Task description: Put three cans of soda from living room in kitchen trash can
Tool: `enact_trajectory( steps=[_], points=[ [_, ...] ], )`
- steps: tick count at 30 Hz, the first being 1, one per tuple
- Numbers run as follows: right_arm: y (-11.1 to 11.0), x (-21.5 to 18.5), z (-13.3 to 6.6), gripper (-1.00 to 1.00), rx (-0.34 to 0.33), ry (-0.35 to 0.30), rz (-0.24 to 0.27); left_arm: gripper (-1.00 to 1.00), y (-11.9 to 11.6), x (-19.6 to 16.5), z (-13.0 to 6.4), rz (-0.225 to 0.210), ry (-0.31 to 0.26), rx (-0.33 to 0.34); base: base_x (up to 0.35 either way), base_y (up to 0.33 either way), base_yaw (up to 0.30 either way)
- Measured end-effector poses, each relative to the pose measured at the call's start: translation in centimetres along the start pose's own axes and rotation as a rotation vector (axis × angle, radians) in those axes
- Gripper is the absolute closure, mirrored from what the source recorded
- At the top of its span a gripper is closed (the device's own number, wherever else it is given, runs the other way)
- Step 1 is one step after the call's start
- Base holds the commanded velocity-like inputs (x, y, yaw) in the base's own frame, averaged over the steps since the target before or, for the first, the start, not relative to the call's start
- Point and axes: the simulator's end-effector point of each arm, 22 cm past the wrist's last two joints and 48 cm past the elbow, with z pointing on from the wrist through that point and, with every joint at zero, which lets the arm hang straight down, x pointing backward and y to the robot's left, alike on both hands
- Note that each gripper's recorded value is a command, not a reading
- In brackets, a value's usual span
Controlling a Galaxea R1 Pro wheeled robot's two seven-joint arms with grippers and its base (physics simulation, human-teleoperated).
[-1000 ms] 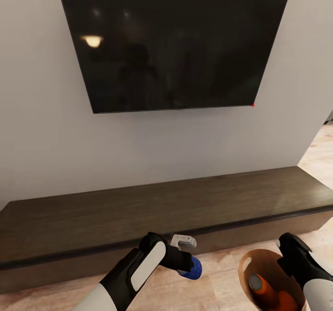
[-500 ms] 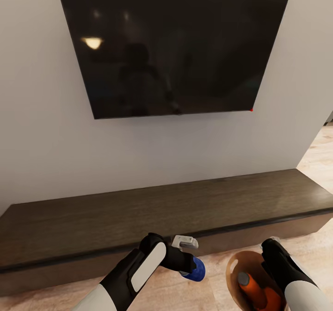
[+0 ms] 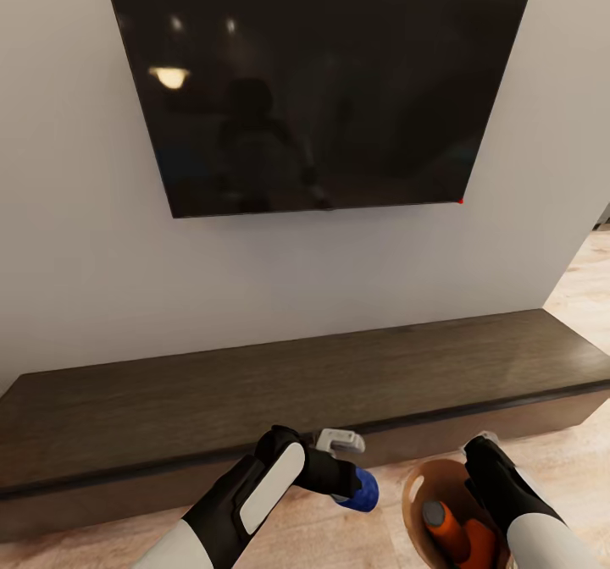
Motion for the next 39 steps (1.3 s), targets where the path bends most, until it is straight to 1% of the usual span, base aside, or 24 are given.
enact_trajectory(
  steps=[3, 6, 10, 17, 19, 25, 27, 28, 34, 39],
  points=[
    [0.2, -0.2, -0.1, 1.00, 0.004, -0.003, -0.013, 1.00, -0.7, -0.1, 0.0, -0.001, -0.004, 0.029, 0.000, 0.000, 0.000],
    [0.6, -0.4, -0.2, 1.00, -0.001, -0.006, -0.014, 1.00, -1.0, -0.2, -0.1, 0.000, -0.006, 0.043, 0.000, 0.000, 0.000],
    [0.8, -0.6, -0.3, 1.00, -0.006, -0.009, -0.014, 1.00, -1.2, -0.6, -0.1, -0.003, -0.025, 0.053, 0.000, 0.000, 0.000],
    [1.1, -0.7, -0.3, 1.00, -0.006, -0.011, -0.018, 1.00, -2.2, -1.2, 0.0, -0.018, -0.059, 0.105, 0.000, 0.000, 0.000],
    [1.3, -0.9, -0.4, 1.00, -0.010, -0.013, -0.018, 1.00, -2.2, -1.2, 0.1, -0.020, -0.060, 0.109, 0.000, 0.000, 0.000],
    [1.6, -1.0, -0.5, 1.00, -0.013, -0.015, -0.021, 1.00, -2.0, -0.6, 0.5, -0.031, -0.047, 0.115, 0.000, 0.000, 0.000],
    [1.7, -1.1, -0.5, 1.00, -0.012, -0.016, -0.023, 1.00, -1.3, 0.2, 1.1, -0.045, -0.028, 0.110, 0.000, 0.000, 0.000],
    [1.7, -1.1, -0.5, 1.00, -0.013, -0.016, -0.022, 1.00, -1.2, 0.2, 1.2, -0.050, -0.029, 0.112, 0.000, 0.000, 0.000],
    [1.8, -1.1, -0.5, 1.00, -0.013, -0.017, -0.024, 1.00, -0.3, 0.4, 2.0, -0.076, -0.047, 0.103, 0.000, 0.000, 0.000],
    [2.3, -1.4, -0.7, 1.00, -0.020, -0.021, -0.025, 1.00, -0.1, 0.1, 2.1, -0.085, -0.068, 0.106, 0.000, 0.000, 0.000]
  ],
)
